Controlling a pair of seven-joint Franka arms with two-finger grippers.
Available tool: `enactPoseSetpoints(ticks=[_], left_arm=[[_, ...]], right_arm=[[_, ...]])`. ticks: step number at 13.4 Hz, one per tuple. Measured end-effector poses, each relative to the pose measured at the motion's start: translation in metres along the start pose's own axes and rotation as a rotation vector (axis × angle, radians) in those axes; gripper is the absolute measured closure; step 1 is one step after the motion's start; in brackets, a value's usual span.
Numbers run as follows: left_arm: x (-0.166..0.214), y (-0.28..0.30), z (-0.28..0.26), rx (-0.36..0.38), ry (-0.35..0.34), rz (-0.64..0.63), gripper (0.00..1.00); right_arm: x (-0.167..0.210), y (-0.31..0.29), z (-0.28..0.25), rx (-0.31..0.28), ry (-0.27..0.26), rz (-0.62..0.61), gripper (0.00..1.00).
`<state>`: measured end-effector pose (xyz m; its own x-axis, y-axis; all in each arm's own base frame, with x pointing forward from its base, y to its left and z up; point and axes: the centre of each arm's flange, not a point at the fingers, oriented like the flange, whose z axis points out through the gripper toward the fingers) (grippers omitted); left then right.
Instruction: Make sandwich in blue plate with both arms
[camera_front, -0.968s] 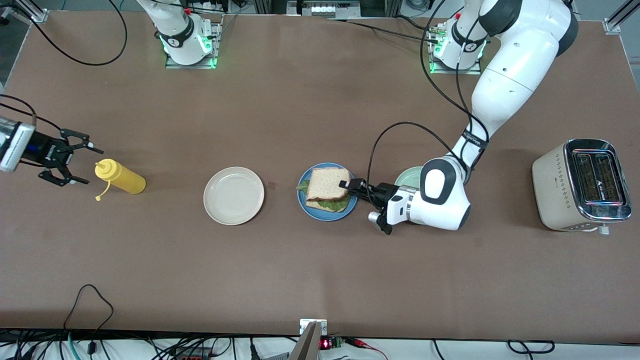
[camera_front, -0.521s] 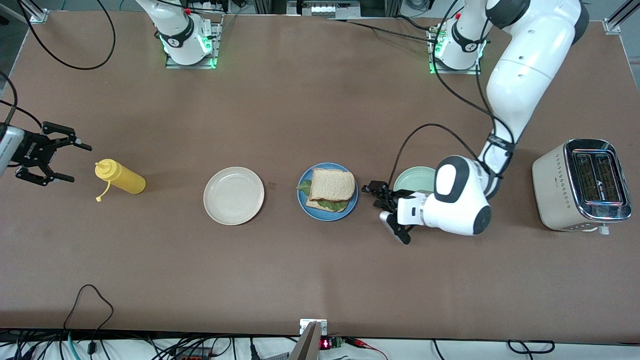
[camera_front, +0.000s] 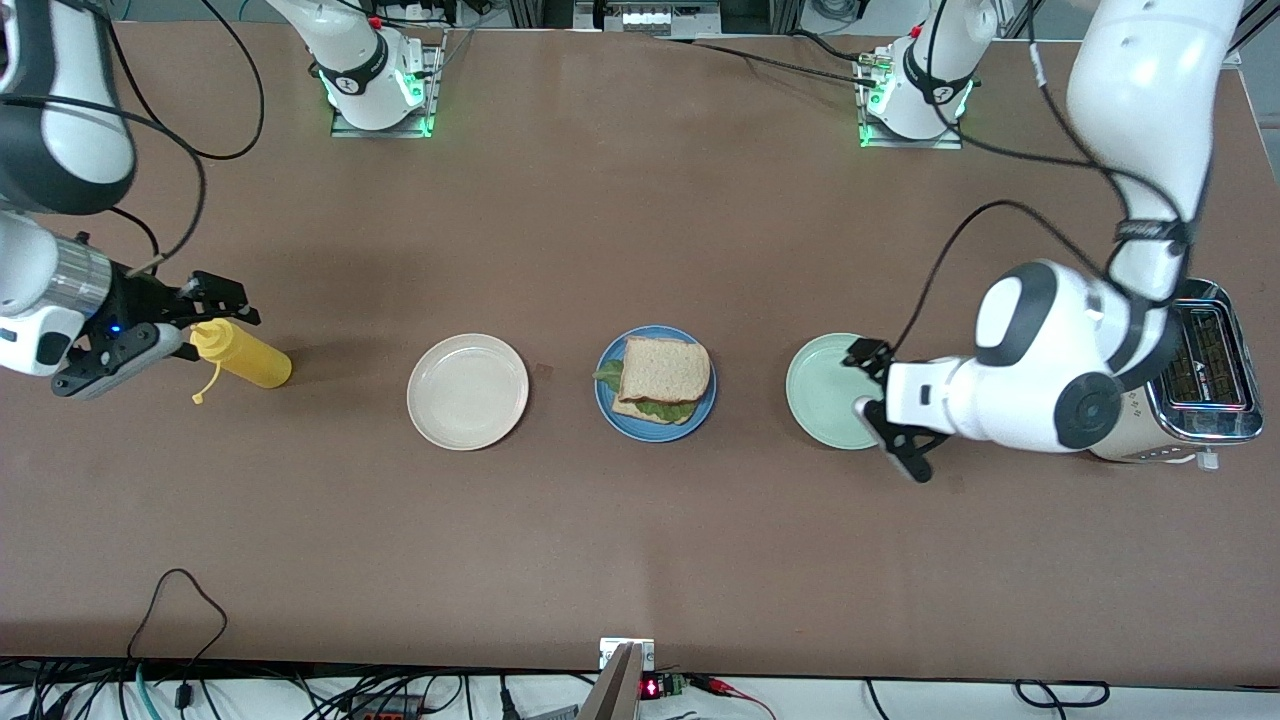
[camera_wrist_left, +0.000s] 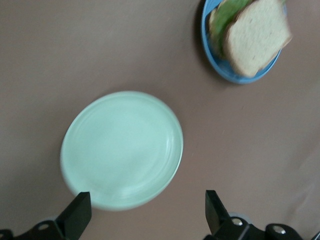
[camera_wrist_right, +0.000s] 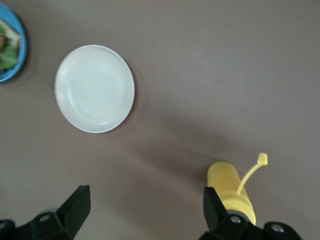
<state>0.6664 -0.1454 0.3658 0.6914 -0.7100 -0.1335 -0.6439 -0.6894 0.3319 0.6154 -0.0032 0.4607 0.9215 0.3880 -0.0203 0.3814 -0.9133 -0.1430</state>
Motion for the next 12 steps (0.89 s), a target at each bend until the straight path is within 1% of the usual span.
enactPoseSetpoints(ticks=[2, 3, 4, 5, 6, 7, 8, 9, 11, 12], left_arm=[[-0.031, 0.01, -0.043, 0.121, -0.098, -0.055, 0.0], [-0.048, 0.019, -0.065, 0.158, -0.134, -0.088, 0.0], [-0.064, 0.029, -0.084, 0.178, -0.167, -0.123, 0.0], [-0.081, 0.039, -0.103, 0.184, -0.195, -0.16, 0.0], [-0.099, 0.045, -0.125, 0.188, -0.208, -0.2, 0.0], [-0.117, 0.044, -0.15, 0.201, -0.196, -0.241, 0.0], [-0.136, 0.042, -0.173, 0.224, -0.159, -0.28, 0.0], [-0.153, 0.04, -0.194, 0.237, -0.101, -0.324, 0.0], [-0.182, 0.04, -0.222, 0.234, 0.06, -0.446, 0.0], [-0.194, 0.038, -0.227, 0.239, 0.138, -0.516, 0.0]], right_arm=[[0.005, -0.007, -0.008, -0.08, -0.02, 0.137, 0.0], [0.005, -0.006, -0.016, -0.117, -0.024, 0.205, 0.0], [0.005, -0.003, -0.029, -0.15, -0.024, 0.258, 0.0], [0.002, 0.005, -0.048, -0.177, -0.009, 0.302, 0.0], [-0.003, 0.017, -0.068, -0.196, 0.014, 0.339, 0.0], [-0.012, 0.032, -0.087, -0.209, 0.033, 0.375, 0.0], [-0.023, 0.047, -0.1, -0.215, 0.043, 0.408, 0.0], [-0.035, 0.059, -0.108, -0.211, 0.037, 0.439, 0.0], [-0.051, 0.069, -0.113, -0.19, 0.011, 0.473, 0.0], [-0.054, 0.066, -0.115, -0.185, 0.011, 0.48, 0.0]])
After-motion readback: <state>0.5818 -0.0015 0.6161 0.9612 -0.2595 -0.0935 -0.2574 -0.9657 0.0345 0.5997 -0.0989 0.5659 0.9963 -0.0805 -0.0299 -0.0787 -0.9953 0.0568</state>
